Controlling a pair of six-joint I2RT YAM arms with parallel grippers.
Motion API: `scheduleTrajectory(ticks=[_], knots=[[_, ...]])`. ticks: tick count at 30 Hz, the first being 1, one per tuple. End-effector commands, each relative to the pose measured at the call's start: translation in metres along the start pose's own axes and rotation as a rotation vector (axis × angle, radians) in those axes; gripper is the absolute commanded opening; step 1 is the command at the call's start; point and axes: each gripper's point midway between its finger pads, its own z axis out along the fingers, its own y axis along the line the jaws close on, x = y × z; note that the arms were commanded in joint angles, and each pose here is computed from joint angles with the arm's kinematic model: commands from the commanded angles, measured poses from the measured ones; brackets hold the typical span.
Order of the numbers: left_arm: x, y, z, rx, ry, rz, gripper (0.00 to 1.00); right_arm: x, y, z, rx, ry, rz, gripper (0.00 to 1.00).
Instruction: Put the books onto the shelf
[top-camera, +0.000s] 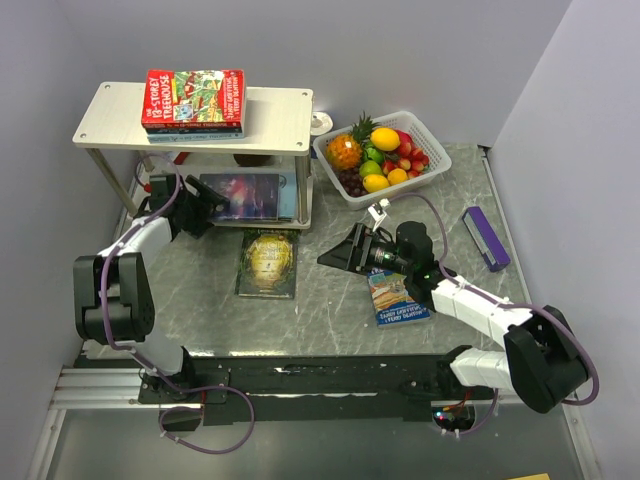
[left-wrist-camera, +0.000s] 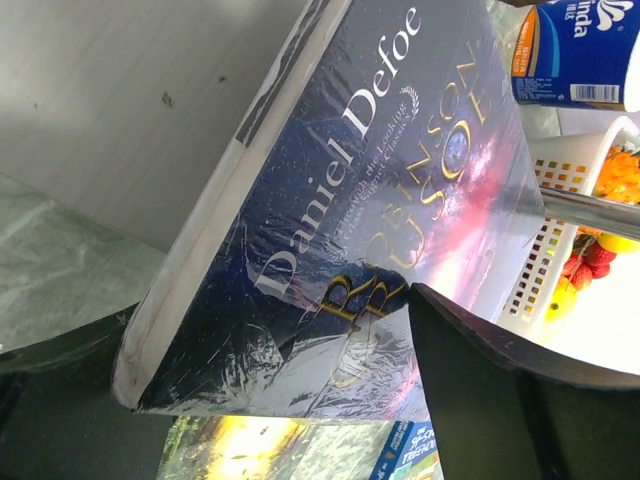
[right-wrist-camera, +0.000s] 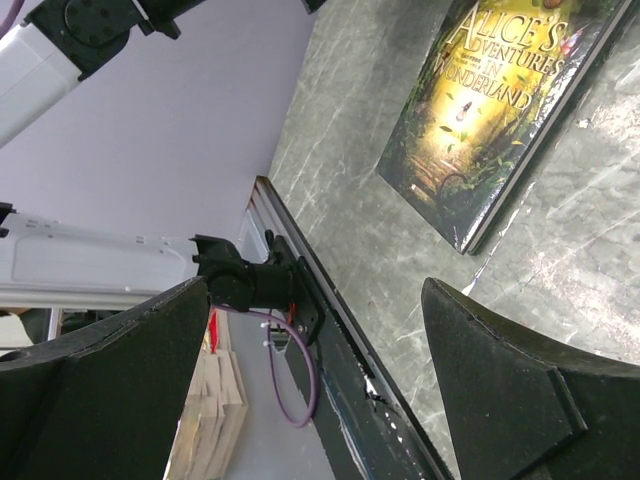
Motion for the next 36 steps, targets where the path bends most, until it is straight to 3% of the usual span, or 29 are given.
scheduleTrajectory(ticks=[1,8,28,36], knots=[[-0.018,-0.014,-0.007,0.012,-0.016,0.054,0.90,-0.005,0.013,-0.005,-0.052,-0.029,-0.040,0.94],[-0.038,-0.009,-0.016,0.006,-0.045,0.043,0.91,-0.005,0.013,-0.005,-0.049,-0.029,-0.044,0.94],[-0.045,-0.013,-0.019,0.045,-0.043,0.042,0.87,-0.005,0.010,-0.003,-0.038,-0.023,-0.040,0.94],[-0.064,-0.001,-0.031,-0.052,-0.130,0.066,0.87,-0.005,0.010,-0.003,-0.033,-0.018,-0.047,0.94]])
